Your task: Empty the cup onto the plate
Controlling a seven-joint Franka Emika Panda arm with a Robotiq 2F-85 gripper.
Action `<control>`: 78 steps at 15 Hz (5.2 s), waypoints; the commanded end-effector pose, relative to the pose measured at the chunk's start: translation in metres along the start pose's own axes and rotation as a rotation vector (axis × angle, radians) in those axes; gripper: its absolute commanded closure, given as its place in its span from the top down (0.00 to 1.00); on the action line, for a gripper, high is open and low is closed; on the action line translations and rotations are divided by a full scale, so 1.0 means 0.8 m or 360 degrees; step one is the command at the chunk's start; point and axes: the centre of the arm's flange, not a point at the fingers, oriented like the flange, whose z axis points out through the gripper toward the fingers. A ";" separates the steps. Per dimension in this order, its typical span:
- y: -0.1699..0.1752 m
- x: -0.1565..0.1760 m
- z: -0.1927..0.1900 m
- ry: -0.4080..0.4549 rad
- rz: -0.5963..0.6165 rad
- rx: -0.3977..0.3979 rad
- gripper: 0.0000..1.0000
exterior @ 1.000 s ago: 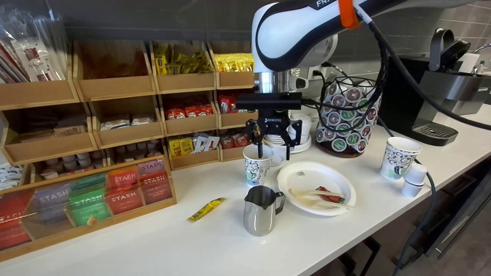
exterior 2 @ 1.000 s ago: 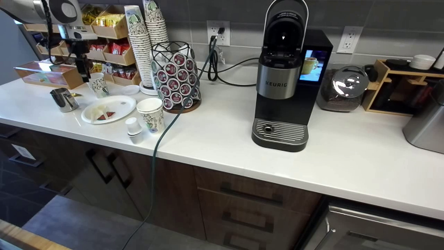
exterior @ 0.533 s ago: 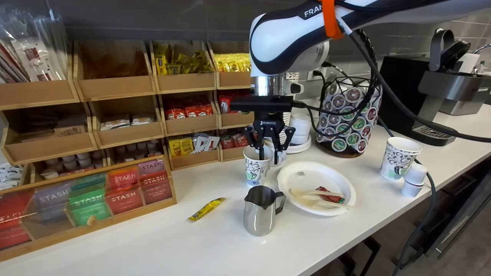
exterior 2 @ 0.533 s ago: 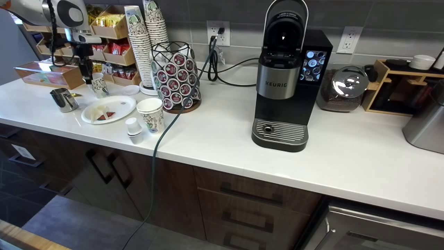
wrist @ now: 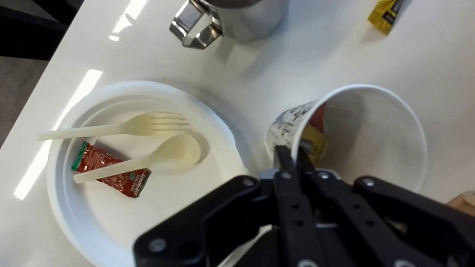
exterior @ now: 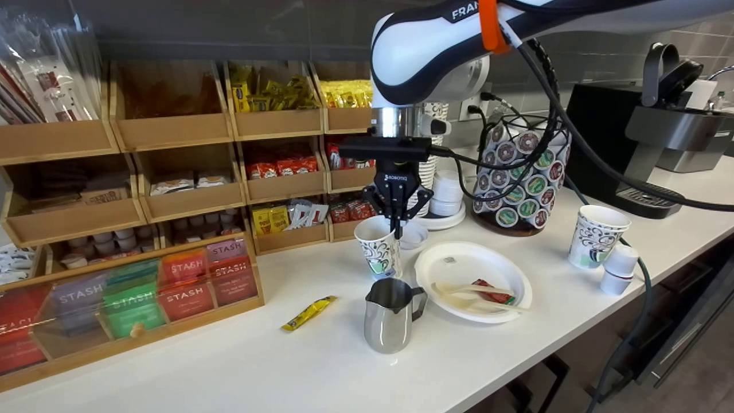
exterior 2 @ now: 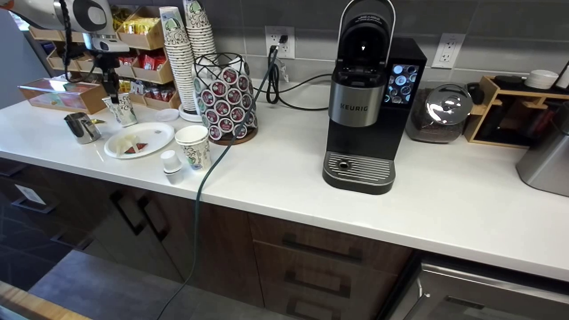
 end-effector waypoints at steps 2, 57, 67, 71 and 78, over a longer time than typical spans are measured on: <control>0.033 -0.033 -0.030 0.0053 -0.0003 0.0087 0.01; 0.115 -0.079 -0.089 0.1187 -0.0369 -0.1625 0.01; 0.192 -0.144 -0.114 0.1128 -0.0502 -0.0739 0.01; 0.207 -0.132 -0.106 0.0891 -0.0346 -0.0482 0.01; 0.211 -0.080 -0.083 0.0636 -0.0074 -0.0469 0.04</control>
